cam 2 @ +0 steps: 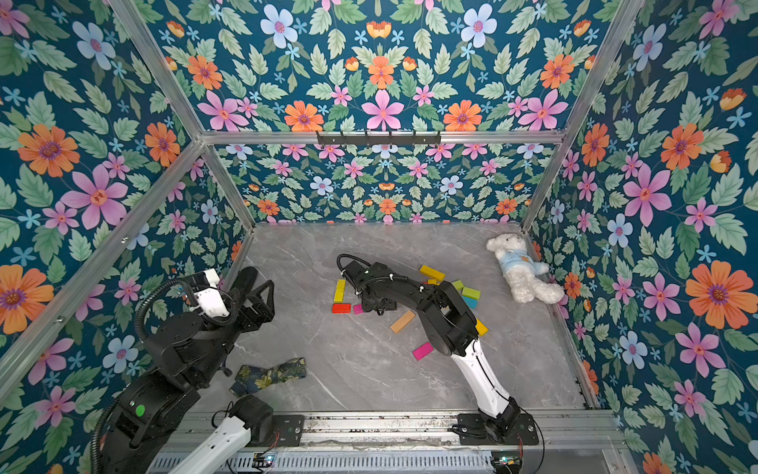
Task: Assemble the letter h with building blocks
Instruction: Assemble the building block at the center of the board.
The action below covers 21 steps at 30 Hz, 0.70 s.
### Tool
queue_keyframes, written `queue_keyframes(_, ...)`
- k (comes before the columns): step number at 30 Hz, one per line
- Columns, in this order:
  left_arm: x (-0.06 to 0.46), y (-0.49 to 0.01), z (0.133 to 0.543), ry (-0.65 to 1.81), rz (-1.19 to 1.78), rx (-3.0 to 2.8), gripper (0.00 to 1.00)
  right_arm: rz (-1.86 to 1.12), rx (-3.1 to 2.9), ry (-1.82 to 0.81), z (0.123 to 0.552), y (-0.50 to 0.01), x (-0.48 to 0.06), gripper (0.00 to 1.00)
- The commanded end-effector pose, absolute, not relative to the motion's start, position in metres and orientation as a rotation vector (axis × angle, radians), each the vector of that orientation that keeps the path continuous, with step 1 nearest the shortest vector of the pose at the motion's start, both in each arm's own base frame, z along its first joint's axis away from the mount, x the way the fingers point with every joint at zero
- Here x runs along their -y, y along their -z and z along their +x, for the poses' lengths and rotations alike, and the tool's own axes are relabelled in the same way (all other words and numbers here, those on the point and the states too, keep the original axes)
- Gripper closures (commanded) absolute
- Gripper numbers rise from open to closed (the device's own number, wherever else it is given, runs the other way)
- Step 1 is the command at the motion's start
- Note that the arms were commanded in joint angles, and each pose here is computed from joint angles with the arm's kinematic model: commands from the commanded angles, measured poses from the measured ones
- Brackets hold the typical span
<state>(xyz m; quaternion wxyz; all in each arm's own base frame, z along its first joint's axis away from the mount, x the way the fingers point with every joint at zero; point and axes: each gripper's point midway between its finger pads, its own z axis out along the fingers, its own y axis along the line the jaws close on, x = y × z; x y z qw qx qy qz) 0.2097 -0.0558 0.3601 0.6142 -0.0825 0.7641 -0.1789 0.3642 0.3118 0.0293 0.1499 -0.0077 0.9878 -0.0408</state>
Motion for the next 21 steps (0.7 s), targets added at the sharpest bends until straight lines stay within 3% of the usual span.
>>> queue_keyframes(1,0.054,-0.36,0.21,0.395,-0.191,-1.76,0.01,-0.032,-2.844,0.125,0.36,-0.03,-0.312,0.31)
queue_keyframes(16,0.054,-0.359,0.21,0.394,-0.191,-1.761,0.01,-0.062,-2.831,0.127,0.354,-0.032,-0.321,0.3)
queue_keyframes(21,0.054,-0.357,0.21,0.392,-0.188,-1.766,0.01,-0.028,-2.755,0.095,0.351,-0.069,-0.306,0.28)
